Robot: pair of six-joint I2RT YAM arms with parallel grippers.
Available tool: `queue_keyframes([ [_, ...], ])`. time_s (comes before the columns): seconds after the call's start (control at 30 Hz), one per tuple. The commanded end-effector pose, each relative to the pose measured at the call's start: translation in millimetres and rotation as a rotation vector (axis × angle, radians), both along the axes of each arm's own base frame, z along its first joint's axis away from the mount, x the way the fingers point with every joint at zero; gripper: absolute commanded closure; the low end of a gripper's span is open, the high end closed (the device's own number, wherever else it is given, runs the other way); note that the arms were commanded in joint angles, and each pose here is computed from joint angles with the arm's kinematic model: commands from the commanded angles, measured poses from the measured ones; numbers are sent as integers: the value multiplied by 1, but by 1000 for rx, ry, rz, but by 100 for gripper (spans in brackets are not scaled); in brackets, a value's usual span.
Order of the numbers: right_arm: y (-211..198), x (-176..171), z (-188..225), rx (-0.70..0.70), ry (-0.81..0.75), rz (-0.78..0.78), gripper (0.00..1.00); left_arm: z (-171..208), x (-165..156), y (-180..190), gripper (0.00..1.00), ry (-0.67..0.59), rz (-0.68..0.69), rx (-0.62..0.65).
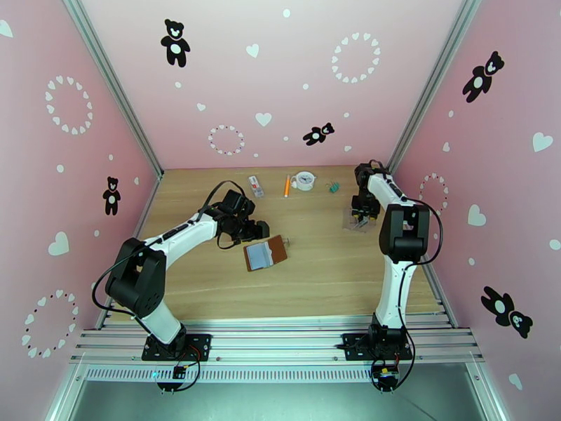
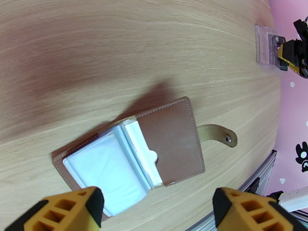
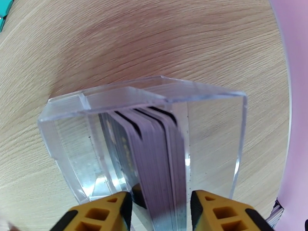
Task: Put the credit cards into the card holder
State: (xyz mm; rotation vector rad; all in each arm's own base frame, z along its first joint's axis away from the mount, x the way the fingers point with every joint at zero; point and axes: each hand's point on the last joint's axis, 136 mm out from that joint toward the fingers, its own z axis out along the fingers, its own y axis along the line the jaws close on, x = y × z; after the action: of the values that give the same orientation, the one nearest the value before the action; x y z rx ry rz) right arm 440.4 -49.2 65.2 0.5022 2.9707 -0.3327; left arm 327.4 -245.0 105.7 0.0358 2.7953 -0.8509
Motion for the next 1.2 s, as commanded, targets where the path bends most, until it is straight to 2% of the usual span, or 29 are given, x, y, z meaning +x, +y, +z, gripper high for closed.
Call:
queue_keyframes([
  [0.0,-13,-8,26,-53,-27,-22,55,0,-2,-6,20,6,-27,-1],
  [0.3,-26,-15,33,-64,-28,-42,59,0,-2,-9,20,2,-29,-4],
  [0.67,-20,-9,37,-25,-71,-27,66,1,-3,-9,20,0,-28,-4],
  [0.73,-17,-5,35,-2,-85,-17,63,1,-4,-9,20,0,-27,-5],
  [0.83,-18,-2,30,-8,-71,-18,50,1,-4,-9,20,-1,-26,-2],
  [0.9,-20,1,26,-16,-63,-15,46,1,-4,-9,20,-1,-27,-1],
  [1.07,-21,6,11,-18,-25,-9,45,2,-6,-7,20,-3,-25,8],
  [1.17,-16,8,2,13,-15,-7,48,1,-8,-6,20,1,-20,8],
])
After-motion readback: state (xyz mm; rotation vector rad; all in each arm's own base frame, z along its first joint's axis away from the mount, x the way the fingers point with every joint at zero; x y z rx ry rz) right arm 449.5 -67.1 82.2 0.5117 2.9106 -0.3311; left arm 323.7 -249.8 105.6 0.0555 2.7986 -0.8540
